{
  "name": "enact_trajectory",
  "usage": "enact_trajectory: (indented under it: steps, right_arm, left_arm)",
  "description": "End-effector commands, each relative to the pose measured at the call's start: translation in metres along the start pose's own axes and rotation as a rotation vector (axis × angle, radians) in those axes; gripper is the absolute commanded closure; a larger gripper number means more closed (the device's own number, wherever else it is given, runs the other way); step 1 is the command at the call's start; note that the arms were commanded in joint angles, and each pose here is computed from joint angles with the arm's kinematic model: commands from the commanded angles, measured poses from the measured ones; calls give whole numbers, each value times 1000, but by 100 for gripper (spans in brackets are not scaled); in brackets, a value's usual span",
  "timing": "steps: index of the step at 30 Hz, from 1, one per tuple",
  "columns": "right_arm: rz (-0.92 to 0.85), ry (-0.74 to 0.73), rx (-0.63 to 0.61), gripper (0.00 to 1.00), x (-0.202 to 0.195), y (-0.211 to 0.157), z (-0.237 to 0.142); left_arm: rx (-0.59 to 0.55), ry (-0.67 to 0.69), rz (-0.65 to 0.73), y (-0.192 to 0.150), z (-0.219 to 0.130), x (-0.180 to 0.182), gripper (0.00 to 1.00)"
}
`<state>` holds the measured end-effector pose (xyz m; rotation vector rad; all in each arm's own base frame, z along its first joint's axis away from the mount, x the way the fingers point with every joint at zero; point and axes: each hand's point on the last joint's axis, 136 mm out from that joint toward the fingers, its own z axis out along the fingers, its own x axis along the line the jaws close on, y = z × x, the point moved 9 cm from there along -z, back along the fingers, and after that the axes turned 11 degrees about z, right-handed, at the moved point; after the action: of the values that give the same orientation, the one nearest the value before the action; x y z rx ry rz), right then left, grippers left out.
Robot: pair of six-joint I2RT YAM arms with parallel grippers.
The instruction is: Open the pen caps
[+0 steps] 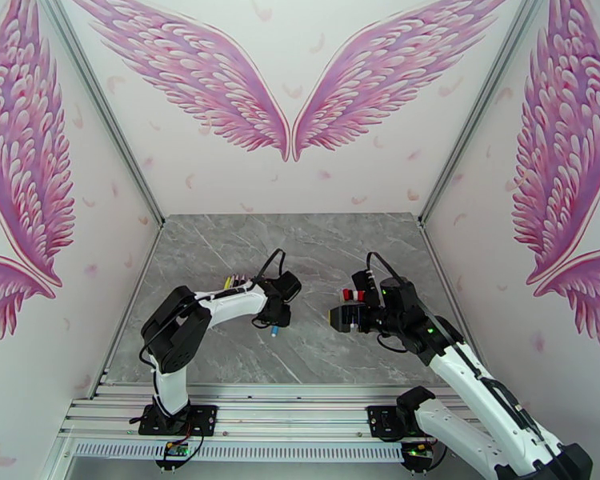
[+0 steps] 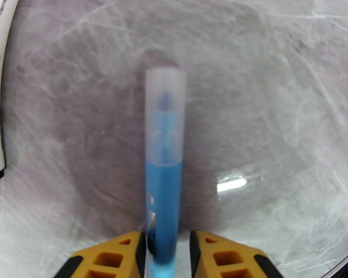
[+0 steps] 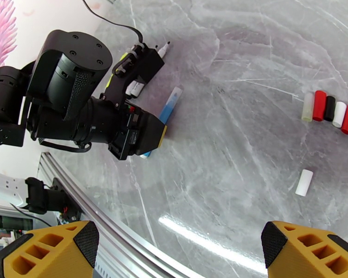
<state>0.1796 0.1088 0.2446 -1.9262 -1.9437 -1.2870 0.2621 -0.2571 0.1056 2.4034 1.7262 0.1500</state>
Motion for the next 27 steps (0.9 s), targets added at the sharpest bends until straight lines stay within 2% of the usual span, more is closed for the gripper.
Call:
enact_trajectory:
  steps: [1,7,17,27]
  right_arm:
    - [-5,10,13,1,2,-3,-2]
    - [-3,8,11,1,2,-3,-2]
    - [3,8,19,1,1,-4,1]
    - [70,61,11,1,4,2,10]
  left_arm:
    - [24,19,17,4,2,1,68]
    - [59,49,29,0,10,4,70]
    - [50,80,43,7,12,2,72]
    - [-85,2,83,23,-29,-2,81]
